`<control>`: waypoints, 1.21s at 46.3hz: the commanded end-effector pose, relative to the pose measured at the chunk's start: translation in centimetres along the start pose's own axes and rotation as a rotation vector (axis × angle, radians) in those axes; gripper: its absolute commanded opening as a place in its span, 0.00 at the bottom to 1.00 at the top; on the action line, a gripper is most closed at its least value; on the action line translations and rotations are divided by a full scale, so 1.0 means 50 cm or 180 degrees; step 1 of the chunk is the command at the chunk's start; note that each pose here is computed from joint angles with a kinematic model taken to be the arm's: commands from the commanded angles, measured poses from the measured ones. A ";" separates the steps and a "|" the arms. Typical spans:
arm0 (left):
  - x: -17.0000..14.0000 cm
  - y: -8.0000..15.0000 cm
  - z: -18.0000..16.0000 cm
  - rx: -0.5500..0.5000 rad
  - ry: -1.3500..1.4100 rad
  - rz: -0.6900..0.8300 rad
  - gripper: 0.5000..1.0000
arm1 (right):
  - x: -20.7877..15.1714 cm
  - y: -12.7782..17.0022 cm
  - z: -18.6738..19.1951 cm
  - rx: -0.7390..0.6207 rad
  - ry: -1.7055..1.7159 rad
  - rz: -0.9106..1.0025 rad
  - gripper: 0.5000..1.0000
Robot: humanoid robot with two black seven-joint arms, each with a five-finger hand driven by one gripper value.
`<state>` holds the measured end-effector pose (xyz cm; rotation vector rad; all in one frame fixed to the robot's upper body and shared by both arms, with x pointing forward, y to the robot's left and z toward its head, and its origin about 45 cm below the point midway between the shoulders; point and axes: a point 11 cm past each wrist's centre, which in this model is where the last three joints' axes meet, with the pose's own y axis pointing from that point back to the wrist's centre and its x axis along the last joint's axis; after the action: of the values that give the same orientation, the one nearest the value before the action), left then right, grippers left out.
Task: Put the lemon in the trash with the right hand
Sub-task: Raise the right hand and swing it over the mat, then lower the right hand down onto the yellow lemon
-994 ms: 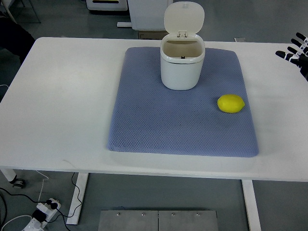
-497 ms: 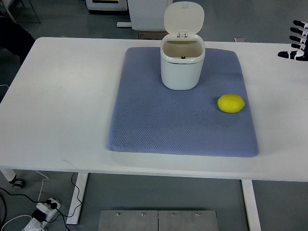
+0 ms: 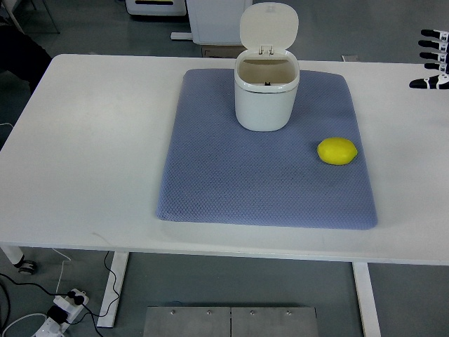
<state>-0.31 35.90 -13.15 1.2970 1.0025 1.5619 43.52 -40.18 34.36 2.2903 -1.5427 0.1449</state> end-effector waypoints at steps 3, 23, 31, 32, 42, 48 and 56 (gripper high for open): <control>0.000 0.000 0.000 0.0000 0.0000 0.0000 1.00 | -0.003 0.001 -0.002 0.0045 -0.0006 -0.0052 1.00; 0.000 0.000 0.000 0.0000 0.0000 0.0000 1.00 | -0.026 0.002 -0.020 -0.0156 0.0913 -0.0323 1.00; 0.000 0.000 0.000 0.0000 0.0000 0.0000 1.00 | -0.050 -0.002 -0.040 -0.0203 0.1225 -0.0454 1.00; 0.000 0.000 0.000 0.0000 0.0000 0.0000 1.00 | -0.052 -0.003 -0.043 -0.0210 0.1264 -0.0462 1.00; 0.000 0.000 0.000 0.0000 0.0000 0.0000 1.00 | -0.077 -0.018 -0.047 -0.0332 0.1610 -0.0630 1.00; 0.000 0.000 0.000 0.0000 0.0000 0.0000 1.00 | -0.098 -0.031 -0.046 -0.0436 0.1875 -0.0774 1.00; 0.000 0.000 0.000 0.0000 0.0000 0.0000 1.00 | -0.128 -0.049 -0.048 -0.0544 0.2172 -0.0960 1.00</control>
<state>-0.32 35.90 -13.15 1.2972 1.0028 1.5621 43.46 -33.43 34.31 2.0188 -0.8642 0.5965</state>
